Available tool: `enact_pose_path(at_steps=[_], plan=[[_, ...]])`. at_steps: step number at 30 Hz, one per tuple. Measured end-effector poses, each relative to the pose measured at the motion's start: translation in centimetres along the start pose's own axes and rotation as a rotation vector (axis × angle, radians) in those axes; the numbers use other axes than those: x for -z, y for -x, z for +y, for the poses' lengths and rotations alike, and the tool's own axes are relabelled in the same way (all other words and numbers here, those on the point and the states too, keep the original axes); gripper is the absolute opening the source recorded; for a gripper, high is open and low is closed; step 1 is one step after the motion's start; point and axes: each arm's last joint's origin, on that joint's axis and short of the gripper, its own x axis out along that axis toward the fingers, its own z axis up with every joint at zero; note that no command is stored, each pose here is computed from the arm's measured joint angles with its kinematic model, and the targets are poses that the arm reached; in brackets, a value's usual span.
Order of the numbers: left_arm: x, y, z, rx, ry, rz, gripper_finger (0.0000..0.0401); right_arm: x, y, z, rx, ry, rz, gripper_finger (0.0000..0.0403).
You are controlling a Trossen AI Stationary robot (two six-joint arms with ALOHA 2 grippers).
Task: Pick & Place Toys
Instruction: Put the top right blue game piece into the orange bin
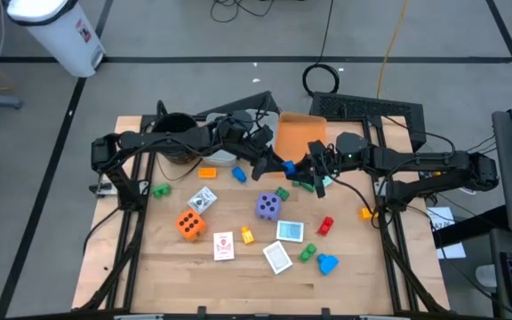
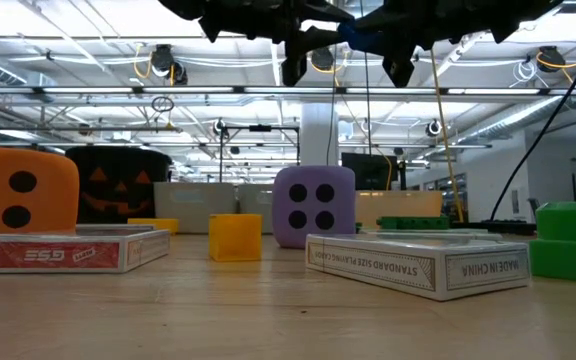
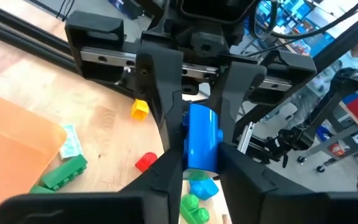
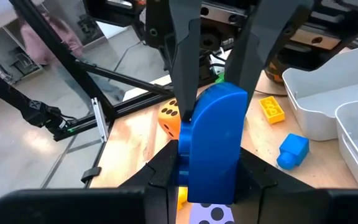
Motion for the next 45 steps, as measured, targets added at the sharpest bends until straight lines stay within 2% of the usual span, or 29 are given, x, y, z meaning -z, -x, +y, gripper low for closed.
enact_pose_path(at_steps=[12, 23, 36, 41, 45], plan=[[-0.17, 0.01, -0.06, 0.01, -0.054, -0.018, 0.0075, -0.05, 0.03, 0.03, -0.001, 0.004, -0.005, 0.0087], [-0.33, 0.08, -0.07, 0.031, -0.069, -0.024, 0.007, -0.09, 0.0, 0.04, -0.003, -0.086, -0.009, 0.0155], [-0.54, 0.43, 0.46, 0.029, -0.062, -0.024, 0.0062, -0.13, 0.03, -0.06, 0.004, -0.105, -0.012, 0.021], [-0.65, 0.43, 0.32, 0.055, -0.068, -0.027, 0.0025, -0.14, 0.03, -0.09, 0.011, -0.087, -0.015, 0.0207], [-0.63, 0.41, 0.26, 0.062, -0.067, -0.023, 0.0017, -0.18, 0.08, -0.24, 0.011, -0.079, -0.014, 0.0171]])
